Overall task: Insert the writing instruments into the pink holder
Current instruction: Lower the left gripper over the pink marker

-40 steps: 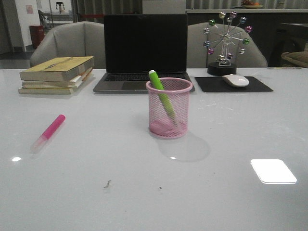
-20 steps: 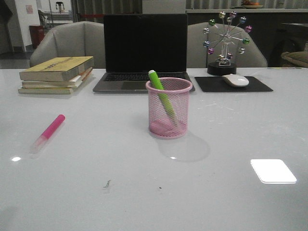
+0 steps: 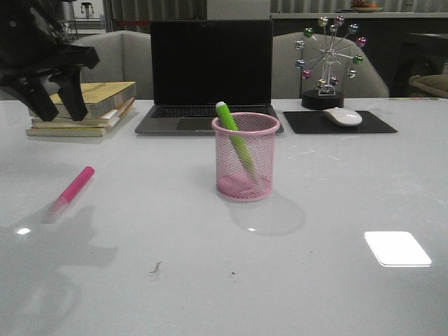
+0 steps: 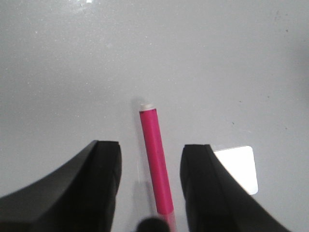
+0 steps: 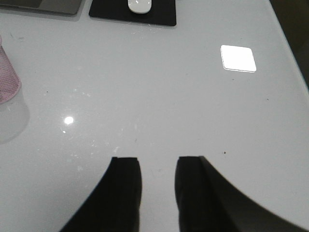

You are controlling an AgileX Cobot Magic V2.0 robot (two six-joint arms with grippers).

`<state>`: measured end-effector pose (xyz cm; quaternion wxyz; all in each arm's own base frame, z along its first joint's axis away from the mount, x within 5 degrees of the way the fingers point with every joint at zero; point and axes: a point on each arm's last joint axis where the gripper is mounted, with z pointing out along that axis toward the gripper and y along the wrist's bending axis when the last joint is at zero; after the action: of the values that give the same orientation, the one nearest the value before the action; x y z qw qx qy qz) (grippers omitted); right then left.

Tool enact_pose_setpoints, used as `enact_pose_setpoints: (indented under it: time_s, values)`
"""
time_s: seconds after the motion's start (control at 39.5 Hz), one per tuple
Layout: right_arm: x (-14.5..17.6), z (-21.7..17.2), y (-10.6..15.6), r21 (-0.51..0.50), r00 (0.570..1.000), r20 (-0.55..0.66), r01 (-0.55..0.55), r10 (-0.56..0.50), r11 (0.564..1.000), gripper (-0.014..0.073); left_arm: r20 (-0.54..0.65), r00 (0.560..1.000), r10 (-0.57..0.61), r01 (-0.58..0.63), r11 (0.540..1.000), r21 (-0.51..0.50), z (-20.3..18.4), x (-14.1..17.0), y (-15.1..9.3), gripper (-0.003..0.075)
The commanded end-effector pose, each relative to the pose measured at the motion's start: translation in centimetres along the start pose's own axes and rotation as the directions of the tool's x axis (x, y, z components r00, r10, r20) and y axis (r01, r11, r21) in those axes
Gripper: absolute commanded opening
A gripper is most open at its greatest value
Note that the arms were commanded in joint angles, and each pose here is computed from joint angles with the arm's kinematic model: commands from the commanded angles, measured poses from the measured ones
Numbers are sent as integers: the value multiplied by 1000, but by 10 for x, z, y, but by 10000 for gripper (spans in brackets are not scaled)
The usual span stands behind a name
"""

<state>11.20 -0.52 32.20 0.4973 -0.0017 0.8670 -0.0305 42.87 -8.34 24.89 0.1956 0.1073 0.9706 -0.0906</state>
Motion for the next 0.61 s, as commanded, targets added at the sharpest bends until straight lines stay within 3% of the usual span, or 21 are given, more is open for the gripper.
enact_pose_setpoints:
  time_s: [0.0, 0.58]
  values:
    - [-13, -5, -2, 22, 995, 95, 22, -24, 1000, 325, 91, 996, -5, 3, 1000, 18, -17, -14, -7, 375]
    - [-13, -5, -2, 22, 995, 93, 23, -25, 999, 325, -54, 999, -6, 8, 999, 43, 52, -3, -13, 375]
